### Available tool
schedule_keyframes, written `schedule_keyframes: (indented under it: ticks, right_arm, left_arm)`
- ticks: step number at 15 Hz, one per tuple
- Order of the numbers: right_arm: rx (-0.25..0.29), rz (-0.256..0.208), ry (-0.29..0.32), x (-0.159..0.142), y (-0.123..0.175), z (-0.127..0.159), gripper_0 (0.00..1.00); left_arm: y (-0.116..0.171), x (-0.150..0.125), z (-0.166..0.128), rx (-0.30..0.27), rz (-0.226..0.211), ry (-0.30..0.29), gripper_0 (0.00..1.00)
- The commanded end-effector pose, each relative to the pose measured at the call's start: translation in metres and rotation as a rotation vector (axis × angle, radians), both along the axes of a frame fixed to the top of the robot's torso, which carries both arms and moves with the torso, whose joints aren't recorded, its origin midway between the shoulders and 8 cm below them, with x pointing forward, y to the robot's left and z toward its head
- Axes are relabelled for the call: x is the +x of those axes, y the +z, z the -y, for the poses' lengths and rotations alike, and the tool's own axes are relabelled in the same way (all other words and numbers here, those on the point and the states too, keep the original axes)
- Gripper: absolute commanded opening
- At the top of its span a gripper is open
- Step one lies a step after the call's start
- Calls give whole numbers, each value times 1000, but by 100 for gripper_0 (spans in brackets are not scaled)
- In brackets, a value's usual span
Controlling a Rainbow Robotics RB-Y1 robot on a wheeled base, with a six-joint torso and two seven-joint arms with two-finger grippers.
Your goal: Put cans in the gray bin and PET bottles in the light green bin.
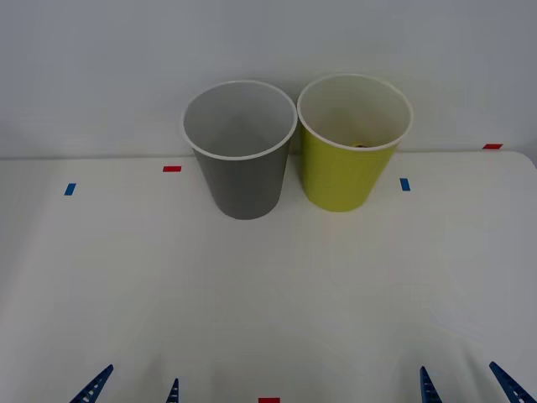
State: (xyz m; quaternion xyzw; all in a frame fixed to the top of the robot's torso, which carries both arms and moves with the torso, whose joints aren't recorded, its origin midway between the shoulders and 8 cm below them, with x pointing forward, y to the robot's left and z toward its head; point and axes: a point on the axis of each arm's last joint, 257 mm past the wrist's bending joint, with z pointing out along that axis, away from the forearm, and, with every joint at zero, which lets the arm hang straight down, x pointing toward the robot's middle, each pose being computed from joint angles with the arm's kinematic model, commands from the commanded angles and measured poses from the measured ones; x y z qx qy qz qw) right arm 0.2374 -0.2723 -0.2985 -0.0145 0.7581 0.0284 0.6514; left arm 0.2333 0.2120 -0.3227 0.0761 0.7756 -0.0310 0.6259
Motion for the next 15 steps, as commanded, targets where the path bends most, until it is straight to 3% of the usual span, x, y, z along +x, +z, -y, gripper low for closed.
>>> schedule_keyframes:
  ticks: [1,15]
  right_arm:
    - [0,0,0,0,0,0,100]
    - [0,0,0,0,0,0,100]
  left_arm:
    - [0,0,0,0,0,0,100]
    - [0,0,0,0,0,0,100]
